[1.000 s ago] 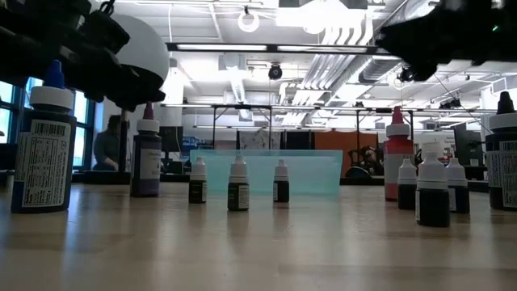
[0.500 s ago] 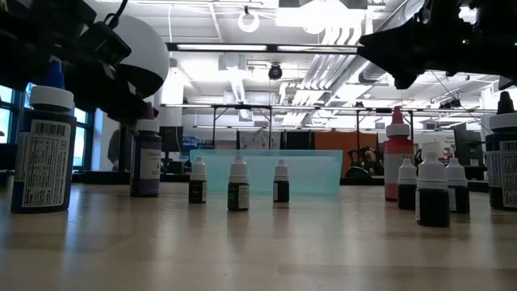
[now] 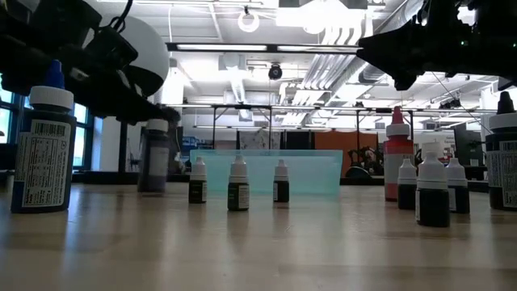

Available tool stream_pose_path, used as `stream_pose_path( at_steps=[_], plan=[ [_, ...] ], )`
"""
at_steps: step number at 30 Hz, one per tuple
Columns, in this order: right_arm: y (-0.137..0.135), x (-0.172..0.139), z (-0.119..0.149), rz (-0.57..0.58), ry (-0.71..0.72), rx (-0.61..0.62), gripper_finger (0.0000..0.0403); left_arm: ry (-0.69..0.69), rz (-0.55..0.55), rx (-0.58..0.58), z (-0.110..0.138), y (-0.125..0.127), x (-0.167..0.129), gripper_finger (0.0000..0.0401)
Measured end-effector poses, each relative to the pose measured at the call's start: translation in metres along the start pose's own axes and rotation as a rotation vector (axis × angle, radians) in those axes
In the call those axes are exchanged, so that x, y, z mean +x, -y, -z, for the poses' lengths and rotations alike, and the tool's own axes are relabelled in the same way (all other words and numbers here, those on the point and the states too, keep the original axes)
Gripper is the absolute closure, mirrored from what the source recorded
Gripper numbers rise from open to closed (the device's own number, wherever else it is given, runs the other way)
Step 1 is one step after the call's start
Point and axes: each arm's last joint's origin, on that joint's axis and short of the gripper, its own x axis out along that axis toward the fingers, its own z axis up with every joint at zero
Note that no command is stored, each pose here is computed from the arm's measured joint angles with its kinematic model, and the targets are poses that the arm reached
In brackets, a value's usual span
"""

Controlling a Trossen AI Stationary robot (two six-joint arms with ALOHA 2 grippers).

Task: Pick & Place food coloring
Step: Put the purple food coloring bottle into the bin

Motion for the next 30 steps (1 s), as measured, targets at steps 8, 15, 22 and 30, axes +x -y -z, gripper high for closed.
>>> stream_pose_path(
  at_steps=[8, 15, 22, 30],
  plan=[
    [0.000, 0.000, 0.000, 0.000, 0.001, 0.001, 0.0263, 0.202, -0.091, 0.118, -0.069, 0.001, 0.005, 0.0370],
    [0.000, 0.000, -0.001, 0.004, 0.006, 0.002, 0.0263, 0.053, -0.260, 0.115, -0.123, -0.023, 0.033, 0.0370],
    [0.000, 0.000, -0.002, 0.004, 0.017, 0.005, 0.0263, 0.045, -0.411, 0.060, -0.103, -0.065, 0.078, 0.0370],
    [0.000, 0.000, -0.002, 0.004, 0.019, 0.006, 0.0263, 0.002, -0.584, -0.039, -0.062, -0.113, 0.106, 0.0371]
  ],
)
